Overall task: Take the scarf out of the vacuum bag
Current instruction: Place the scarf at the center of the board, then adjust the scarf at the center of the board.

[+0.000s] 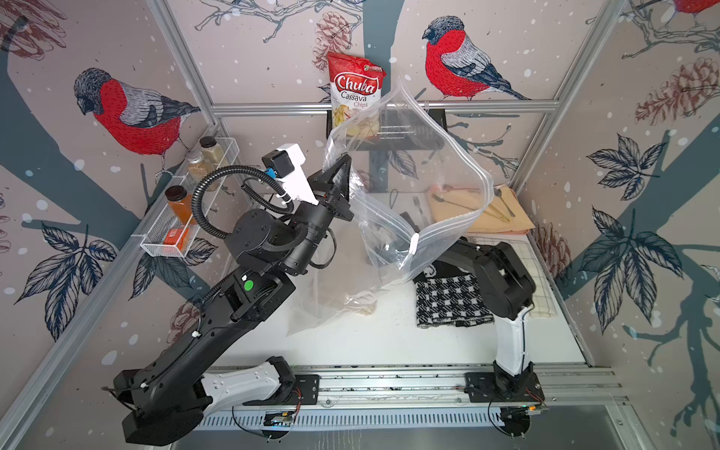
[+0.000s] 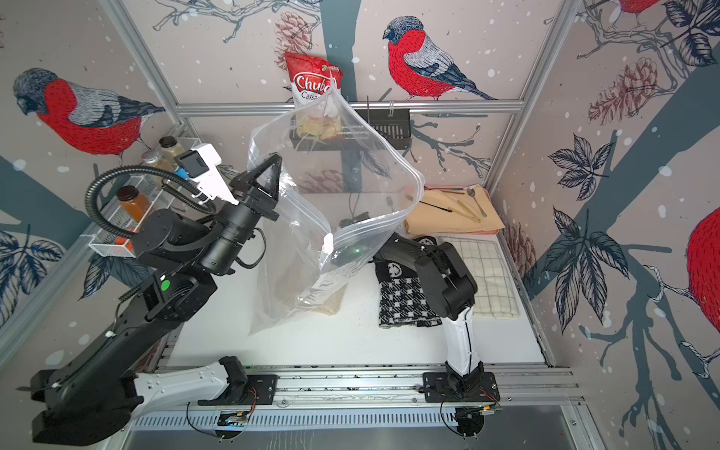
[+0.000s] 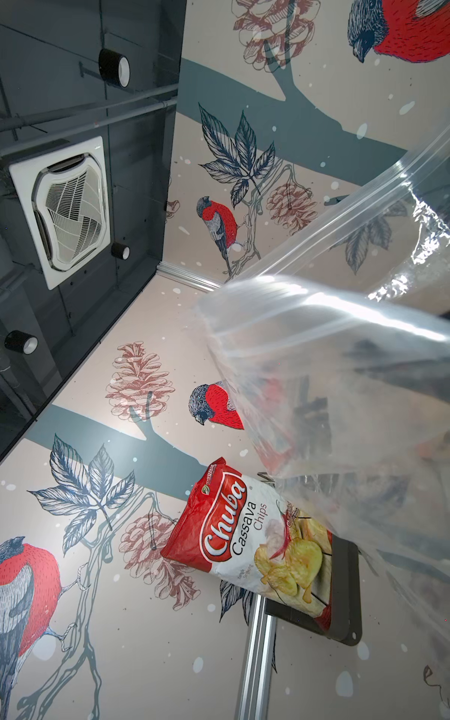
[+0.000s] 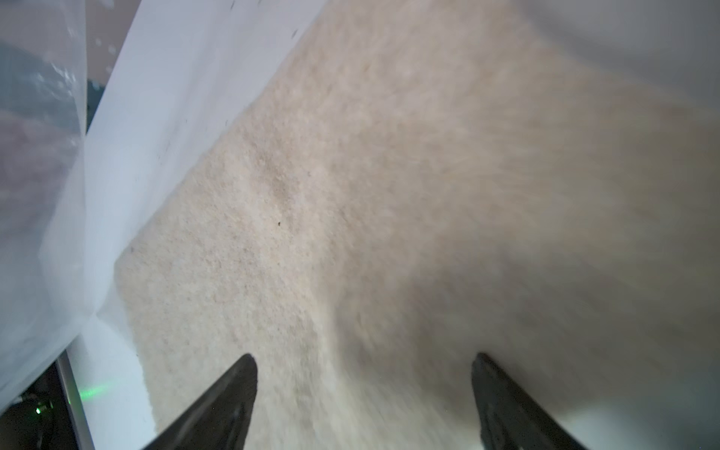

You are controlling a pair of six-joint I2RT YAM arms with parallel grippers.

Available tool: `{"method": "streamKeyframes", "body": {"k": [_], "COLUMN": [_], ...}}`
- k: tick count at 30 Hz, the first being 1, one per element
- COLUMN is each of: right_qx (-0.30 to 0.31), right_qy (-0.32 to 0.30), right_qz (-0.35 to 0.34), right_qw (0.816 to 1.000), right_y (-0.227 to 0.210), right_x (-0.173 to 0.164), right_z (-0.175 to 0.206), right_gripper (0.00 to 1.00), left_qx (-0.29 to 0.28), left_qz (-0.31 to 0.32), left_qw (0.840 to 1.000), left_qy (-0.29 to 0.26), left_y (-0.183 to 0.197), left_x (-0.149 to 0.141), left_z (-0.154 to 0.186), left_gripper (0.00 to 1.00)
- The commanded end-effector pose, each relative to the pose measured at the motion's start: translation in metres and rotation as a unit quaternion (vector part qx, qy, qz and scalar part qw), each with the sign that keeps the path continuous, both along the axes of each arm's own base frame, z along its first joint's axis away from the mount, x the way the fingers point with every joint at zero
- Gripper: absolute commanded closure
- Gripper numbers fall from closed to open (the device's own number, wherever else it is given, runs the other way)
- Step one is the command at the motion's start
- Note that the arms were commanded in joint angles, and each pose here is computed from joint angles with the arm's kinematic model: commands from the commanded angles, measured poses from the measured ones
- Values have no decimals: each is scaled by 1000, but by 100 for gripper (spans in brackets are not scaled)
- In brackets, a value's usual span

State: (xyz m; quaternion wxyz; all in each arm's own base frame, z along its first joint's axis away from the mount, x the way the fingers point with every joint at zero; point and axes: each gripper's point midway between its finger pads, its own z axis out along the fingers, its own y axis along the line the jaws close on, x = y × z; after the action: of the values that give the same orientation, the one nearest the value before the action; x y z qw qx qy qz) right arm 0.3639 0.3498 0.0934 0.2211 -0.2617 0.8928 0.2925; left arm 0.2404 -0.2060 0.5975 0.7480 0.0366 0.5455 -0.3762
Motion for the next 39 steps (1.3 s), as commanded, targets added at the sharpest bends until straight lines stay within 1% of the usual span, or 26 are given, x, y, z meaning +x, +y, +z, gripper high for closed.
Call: {"method": "streamKeyframes", "body": {"k": [1,2,4,6,7,9,11,13,18,21,22,24,28,31,33,35,39], "right_qx": [13,7,-21,-85,-113,-177,-218,-246,-284,-294,-290,-261,-190,-149,-137,-143,-177], "right_qy": [-41,-57,-77,-86,-84,-75,-60,-40,8,34,43,64,92,98,100,98,88], "right_qz": [-86,-116,-167,-234,-253,-294,-310,-318,-316,-301,-291,-267,-219,-197,-193,-199,-243], "right_qw": [995,992,983,965,957,936,923,915,905,907,911,925,953,964,966,965,950], "right_y": [-37,-54,-87,-130,-145,-179,-198,-209,-221,-218,-212,-194,-150,-122,-112,-114,-142], "right_x": [13,14,14,14,11,2,-9,-20,-45,-57,-61,-68,-78,-81,-79,-76,-70], "right_z": [42,53,62,58,53,40,27,12,-33,-63,-72,-87,-95,-86,-81,-79,-76], "right_gripper": [13,12,12,14,15,17,19,19,20,20,20,19,19,19,19,19,19], "left_qx": [-14,-14,-14,-14,-12,-12,-12,-12,-14,-13,-12,-12,-10,-10,-9,-7,-5], "left_qz": [-2,-3,-1,0,0,2,1,1,-1,-1,-1,0,1,4,5,6,11], "left_qw": [1000,1000,1000,1000,1000,1000,1000,1000,999,999,999,999,999,999,999,999,1000], "left_qy": [-24,-24,-24,-25,-25,-25,-27,-28,-31,-32,-33,-33,-34,-32,-32,-30,-29], "left_y": [2,1,1,1,0,0,-1,-2,-2,-2,-2,-1,-1,-1,-1,-1,1], "left_x": [-4,-4,-3,-3,-2,-1,-1,-1,-2,-2,-2,-3,-2,-1,-1,0,0], "left_z": [12,11,11,11,10,10,10,10,11,11,11,12,12,11,10,9,8], "left_gripper": [100,100,100,100,100,100,100,100,100,100,100,100,100,100,100,100,100]}}
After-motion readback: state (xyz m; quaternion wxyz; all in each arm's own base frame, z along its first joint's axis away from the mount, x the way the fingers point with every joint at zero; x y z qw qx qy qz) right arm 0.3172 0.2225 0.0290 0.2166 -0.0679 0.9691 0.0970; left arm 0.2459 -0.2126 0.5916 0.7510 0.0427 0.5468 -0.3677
